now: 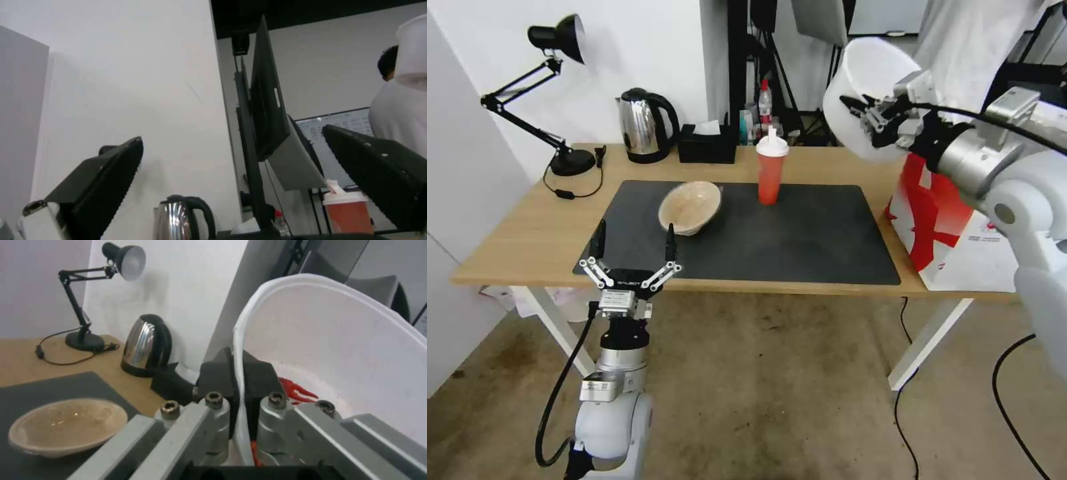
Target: Pick up the trash from the table and place it into the takeout bag.
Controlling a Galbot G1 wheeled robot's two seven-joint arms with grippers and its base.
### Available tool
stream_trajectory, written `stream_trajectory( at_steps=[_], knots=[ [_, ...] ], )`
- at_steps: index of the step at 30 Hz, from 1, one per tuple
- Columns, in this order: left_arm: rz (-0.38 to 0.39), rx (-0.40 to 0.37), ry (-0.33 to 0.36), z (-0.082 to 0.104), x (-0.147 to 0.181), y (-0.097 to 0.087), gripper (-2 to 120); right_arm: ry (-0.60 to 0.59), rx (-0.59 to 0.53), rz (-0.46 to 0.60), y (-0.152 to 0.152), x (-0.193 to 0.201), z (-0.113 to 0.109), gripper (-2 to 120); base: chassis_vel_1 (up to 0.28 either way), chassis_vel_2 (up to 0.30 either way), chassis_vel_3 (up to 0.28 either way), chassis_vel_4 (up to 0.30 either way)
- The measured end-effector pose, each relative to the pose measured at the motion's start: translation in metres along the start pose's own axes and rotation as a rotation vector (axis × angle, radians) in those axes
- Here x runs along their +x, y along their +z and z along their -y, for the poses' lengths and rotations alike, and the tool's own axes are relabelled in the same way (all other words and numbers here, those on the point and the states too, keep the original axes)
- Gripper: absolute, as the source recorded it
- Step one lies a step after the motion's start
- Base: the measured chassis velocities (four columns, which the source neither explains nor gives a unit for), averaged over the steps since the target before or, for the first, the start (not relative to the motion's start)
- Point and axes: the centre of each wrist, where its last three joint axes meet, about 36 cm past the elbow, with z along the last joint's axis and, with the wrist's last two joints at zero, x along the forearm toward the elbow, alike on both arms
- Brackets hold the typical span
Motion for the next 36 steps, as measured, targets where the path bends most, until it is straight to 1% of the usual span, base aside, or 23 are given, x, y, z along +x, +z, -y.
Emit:
stream_trajectory(
  at_steps=[16,23,30,36],
  knots=[
    [-0.001,0.003,0.002,0.001,0.0,0.0,100,0.059,0.027,0.015,-0.01,0.012,0.021,0,0.0,0.0,0.0,0.0],
    [0.002,0.005,0.004,0.002,-0.001,0.001,100,0.103,0.058,0.004,-0.016,0.028,0.035,0,0.0,0.0,0.0,0.0],
    [-0.001,0.007,0.005,0.003,0.0,0.001,100,0.138,0.07,-0.017,-0.011,0.043,0.045,0,0.0,0.0,0.0,0.0],
    [0.0,0.011,0.008,0.004,0.0,0.001,100,0.168,0.072,-0.052,0.001,0.056,0.051,0,0.0,0.0,0.0,0.0]
  ],
)
